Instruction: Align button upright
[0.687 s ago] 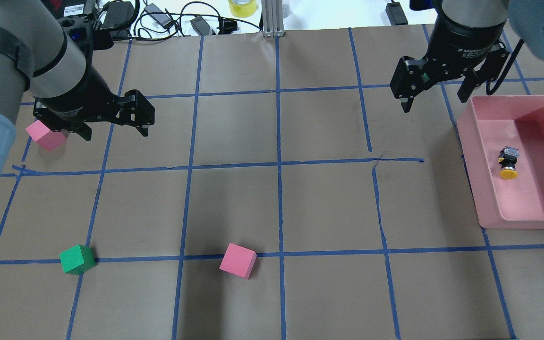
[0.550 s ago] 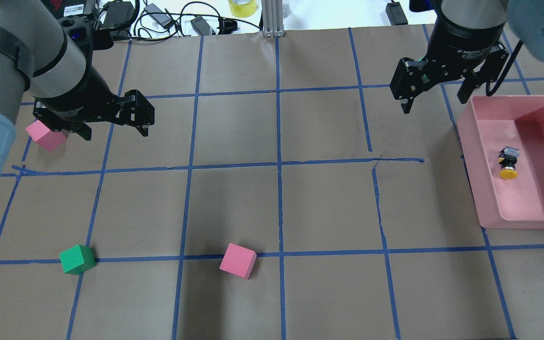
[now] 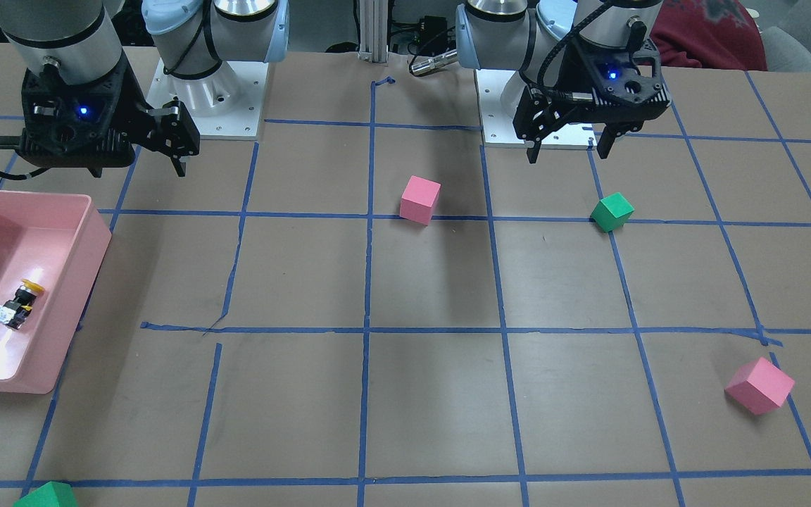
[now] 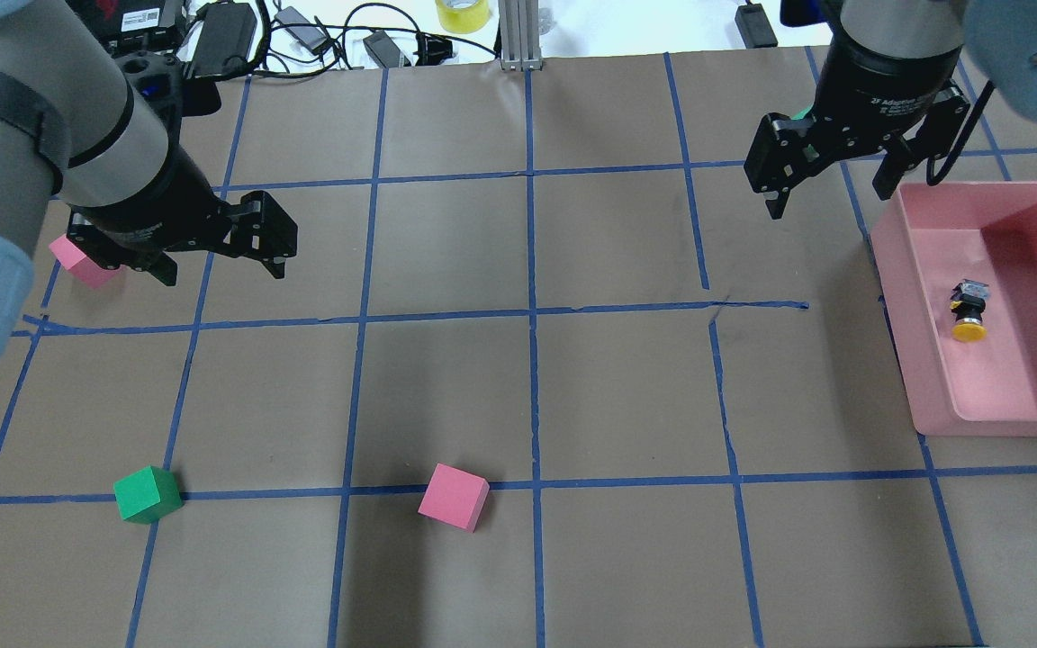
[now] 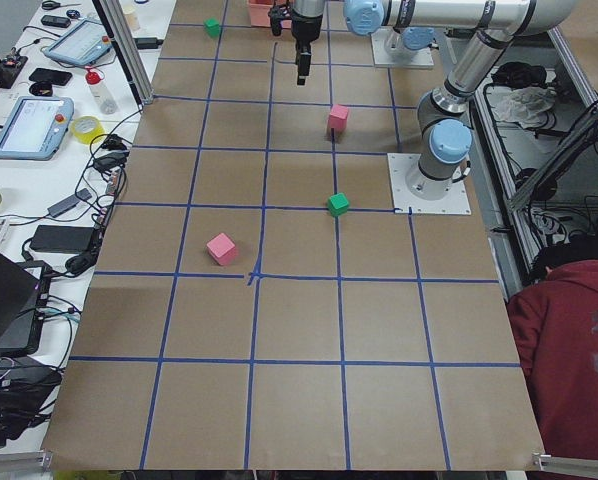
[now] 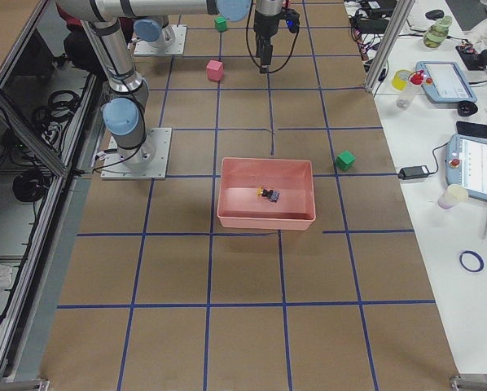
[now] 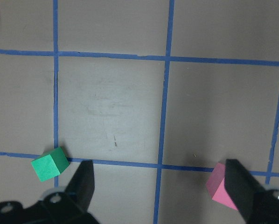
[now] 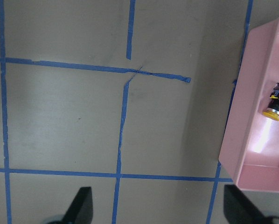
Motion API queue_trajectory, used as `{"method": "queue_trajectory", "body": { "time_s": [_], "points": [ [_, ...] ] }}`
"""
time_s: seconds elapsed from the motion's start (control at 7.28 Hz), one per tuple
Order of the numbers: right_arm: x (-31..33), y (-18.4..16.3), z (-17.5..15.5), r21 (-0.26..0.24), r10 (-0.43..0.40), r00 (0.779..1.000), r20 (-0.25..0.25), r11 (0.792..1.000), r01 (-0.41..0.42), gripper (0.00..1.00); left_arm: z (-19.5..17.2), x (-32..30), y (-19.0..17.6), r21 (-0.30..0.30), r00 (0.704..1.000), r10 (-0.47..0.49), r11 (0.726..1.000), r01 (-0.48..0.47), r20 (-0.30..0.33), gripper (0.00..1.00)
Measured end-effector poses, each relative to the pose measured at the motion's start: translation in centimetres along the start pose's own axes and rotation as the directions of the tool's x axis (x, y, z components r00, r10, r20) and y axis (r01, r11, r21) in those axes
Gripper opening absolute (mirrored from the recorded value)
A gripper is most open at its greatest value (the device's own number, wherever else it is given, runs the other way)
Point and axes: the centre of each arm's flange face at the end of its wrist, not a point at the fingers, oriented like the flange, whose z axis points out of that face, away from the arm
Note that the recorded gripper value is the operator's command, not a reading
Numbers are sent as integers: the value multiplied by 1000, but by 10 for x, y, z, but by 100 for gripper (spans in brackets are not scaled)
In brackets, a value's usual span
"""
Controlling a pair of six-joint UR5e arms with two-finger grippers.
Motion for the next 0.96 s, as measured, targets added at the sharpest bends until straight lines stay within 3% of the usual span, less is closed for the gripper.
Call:
{"method": "queue_trajectory", "body": {
  "time_s": [0.96],
  "points": [
    [4, -2, 5, -12, -1, 999, -37, 1000, 0, 100, -1, 0, 0, 4, 1000, -1, 1000, 1, -1, 100]
  ]
}}
